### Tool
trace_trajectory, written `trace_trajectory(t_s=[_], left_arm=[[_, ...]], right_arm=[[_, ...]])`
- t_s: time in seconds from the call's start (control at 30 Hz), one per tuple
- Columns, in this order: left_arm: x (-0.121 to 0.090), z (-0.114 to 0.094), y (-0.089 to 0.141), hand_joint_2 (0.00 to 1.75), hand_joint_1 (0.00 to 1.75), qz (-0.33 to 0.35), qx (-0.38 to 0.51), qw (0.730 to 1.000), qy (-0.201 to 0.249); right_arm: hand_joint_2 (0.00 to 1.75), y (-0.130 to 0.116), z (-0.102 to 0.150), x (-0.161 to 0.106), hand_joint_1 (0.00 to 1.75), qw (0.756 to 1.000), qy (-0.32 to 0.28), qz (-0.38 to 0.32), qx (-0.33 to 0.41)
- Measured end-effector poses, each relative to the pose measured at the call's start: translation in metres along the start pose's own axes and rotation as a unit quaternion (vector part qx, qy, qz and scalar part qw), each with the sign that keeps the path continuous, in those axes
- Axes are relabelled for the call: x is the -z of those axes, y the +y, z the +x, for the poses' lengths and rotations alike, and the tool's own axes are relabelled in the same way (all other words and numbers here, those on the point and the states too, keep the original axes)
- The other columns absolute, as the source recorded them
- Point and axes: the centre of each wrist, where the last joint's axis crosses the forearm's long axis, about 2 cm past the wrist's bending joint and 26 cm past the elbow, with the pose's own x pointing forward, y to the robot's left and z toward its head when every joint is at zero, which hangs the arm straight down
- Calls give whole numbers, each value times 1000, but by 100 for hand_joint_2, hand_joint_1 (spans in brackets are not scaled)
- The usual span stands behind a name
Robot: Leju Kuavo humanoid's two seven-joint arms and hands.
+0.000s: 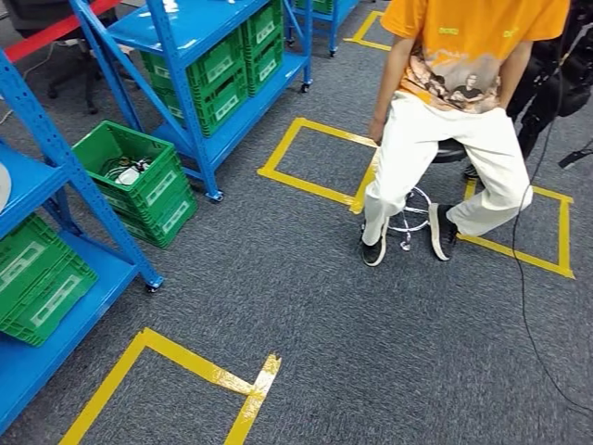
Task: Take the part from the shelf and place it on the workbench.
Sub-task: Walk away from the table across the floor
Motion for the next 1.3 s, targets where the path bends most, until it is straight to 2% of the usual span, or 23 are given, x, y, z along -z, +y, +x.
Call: trace_trajectory(t_s=[1.3], left_arm=[[0, 0, 0, 175, 0, -7, 18, 1000, 0]], right_arm=[[0, 2, -2, 0, 0, 1000, 5, 10, -2]])
